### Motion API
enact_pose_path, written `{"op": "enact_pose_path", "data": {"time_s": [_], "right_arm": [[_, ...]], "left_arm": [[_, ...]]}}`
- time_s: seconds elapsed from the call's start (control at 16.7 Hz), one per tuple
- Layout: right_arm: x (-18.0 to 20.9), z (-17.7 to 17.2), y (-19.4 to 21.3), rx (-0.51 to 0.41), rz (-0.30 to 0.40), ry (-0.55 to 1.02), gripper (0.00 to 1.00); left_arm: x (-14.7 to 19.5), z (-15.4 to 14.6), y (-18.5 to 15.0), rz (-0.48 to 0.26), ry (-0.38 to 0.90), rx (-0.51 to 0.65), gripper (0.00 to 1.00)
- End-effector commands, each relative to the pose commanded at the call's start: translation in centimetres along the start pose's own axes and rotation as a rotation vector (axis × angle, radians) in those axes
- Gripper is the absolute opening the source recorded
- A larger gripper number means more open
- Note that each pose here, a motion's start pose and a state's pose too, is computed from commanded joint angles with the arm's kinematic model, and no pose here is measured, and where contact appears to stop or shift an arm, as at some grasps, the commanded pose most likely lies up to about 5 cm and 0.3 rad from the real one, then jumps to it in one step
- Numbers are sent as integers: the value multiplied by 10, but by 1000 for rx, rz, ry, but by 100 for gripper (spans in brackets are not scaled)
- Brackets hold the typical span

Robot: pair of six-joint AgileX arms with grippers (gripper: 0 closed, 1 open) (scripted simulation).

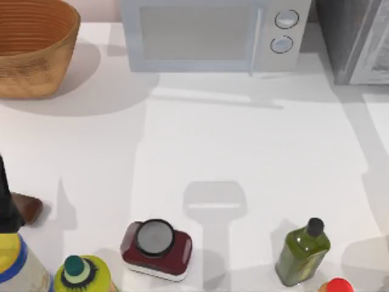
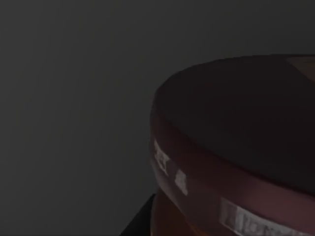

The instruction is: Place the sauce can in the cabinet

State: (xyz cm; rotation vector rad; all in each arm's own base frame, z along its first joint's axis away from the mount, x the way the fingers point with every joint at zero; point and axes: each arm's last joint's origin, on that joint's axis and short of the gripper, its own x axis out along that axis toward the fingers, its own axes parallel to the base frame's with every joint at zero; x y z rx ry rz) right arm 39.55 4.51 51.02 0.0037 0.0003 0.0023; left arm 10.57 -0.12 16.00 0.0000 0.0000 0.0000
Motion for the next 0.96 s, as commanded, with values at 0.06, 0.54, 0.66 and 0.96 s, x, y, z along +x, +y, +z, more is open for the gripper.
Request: {"op": "enact_pose_path", "data": {"time_s": [0.06,0.54,0.66,0.96], "right_arm": [[0,0,0,0,0,0,30],[0,0,0,0,0,0,90],[0,0,0,0,0,0,100],[0,0,0,0,0,0,100]], "left_arm": [[0,0,0,0,0,0,100],[0,0,0,0,0,0,100],[0,0,0,0,0,0,100],[0,0,0,0,0,0,100]]}}
